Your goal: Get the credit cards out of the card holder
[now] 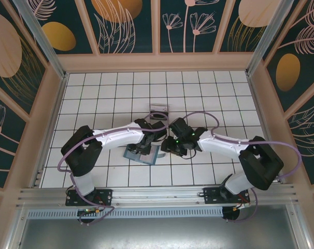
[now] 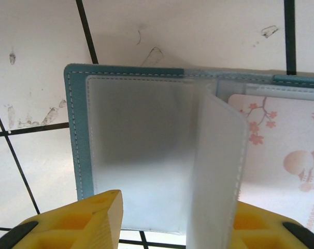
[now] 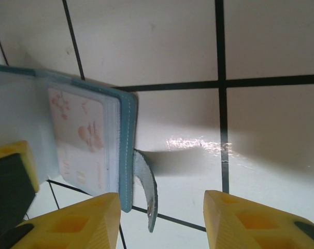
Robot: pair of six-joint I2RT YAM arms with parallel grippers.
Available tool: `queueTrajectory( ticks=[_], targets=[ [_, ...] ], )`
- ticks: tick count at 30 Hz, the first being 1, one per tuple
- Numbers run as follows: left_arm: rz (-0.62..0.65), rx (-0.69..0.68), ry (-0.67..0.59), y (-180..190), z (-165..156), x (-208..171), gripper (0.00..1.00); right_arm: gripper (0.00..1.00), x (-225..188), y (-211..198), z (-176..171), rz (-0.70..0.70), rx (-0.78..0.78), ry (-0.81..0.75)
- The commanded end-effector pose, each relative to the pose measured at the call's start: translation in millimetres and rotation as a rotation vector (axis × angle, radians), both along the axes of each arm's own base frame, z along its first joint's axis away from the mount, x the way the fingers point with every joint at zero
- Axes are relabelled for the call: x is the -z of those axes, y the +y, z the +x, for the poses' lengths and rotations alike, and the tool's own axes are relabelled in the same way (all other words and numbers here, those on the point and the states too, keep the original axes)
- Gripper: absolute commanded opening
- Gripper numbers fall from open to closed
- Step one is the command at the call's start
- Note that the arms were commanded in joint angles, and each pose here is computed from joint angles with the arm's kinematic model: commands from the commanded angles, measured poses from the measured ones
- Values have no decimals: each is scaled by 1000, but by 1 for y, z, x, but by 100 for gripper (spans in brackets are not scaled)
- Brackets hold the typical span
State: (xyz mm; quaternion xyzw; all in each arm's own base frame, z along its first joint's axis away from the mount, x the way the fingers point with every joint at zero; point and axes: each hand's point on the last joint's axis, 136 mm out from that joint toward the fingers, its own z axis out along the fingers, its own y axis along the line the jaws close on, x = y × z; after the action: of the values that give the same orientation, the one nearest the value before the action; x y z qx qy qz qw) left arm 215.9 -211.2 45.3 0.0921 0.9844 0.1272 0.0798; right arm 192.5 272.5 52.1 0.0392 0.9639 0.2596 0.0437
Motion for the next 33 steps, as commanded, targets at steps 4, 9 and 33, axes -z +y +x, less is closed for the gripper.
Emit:
queueTrajectory(
  ticks=[4,9,33],
  targets=[
    [75,12,14,16,-6,8,44,43,11,21,-6,7,-61,30],
    [74,11,22,20,-7,15,45,30,18,25,-8,-6,-69,36],
    [-301,-86,15,4,-1,8,44,0,25,-22,7,-150,-19,20]
  ],
)
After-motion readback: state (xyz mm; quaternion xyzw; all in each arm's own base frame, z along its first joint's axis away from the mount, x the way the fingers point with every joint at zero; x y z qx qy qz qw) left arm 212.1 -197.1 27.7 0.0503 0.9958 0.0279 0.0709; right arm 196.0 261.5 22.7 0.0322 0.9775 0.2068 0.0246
